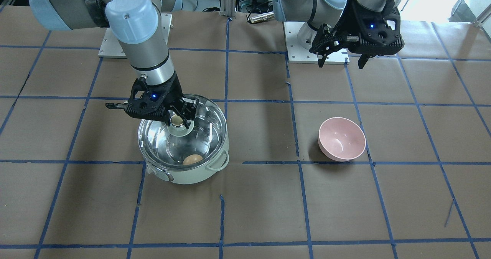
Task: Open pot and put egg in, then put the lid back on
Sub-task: 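Lower the glass lid onto the pot with the right gripper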
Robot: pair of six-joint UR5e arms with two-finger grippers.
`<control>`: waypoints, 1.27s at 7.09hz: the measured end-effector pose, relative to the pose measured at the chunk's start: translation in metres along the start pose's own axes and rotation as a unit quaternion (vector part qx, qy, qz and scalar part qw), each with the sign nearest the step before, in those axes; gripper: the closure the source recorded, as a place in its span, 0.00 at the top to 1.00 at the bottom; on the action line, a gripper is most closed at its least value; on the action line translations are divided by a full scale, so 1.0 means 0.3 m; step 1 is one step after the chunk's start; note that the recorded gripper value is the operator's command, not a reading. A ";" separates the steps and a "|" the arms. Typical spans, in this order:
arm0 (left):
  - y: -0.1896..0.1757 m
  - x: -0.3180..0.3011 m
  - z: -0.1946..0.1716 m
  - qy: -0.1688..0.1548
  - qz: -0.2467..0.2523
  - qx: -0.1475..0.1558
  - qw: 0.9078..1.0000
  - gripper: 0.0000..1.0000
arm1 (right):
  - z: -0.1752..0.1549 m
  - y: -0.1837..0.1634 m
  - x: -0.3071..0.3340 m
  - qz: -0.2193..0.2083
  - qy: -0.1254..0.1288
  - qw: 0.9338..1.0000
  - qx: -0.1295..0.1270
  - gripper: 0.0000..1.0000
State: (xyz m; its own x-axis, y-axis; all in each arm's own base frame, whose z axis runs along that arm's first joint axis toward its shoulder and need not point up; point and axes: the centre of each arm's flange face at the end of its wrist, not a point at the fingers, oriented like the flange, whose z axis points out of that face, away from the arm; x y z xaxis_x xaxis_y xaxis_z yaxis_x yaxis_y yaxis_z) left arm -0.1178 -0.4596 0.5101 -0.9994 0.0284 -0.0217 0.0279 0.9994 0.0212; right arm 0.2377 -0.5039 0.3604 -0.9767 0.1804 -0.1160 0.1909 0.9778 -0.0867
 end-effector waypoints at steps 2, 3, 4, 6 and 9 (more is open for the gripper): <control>0.000 0.000 0.001 0.000 0.001 0.000 1.000 1.00 | -0.001 0.002 0.001 0.004 0.000 1.000 0.000 0.29; 0.000 0.000 0.001 0.000 0.001 0.000 1.000 1.00 | -0.006 0.003 0.001 0.005 -0.001 1.000 0.002 0.29; 0.000 0.000 0.001 0.000 0.001 0.000 1.000 1.00 | -0.011 0.005 0.000 0.006 -0.001 1.000 0.003 0.29; 0.000 0.000 0.001 0.001 0.001 0.000 1.000 1.00 | -0.017 0.008 -0.002 0.007 -0.001 1.000 0.004 0.29; 0.000 0.000 0.002 0.001 0.001 0.000 1.000 1.00 | -0.013 0.014 -0.002 0.012 0.000 1.000 0.001 0.28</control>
State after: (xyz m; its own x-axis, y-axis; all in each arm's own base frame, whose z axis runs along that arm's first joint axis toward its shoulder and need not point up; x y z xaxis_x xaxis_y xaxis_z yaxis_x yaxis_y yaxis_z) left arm -0.1177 -0.4597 0.5095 -0.9993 0.0305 -0.0206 0.0301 0.9993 0.0212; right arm 0.2388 -0.4995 0.3640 -0.9721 0.2031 -0.1175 0.2137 0.9732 -0.0854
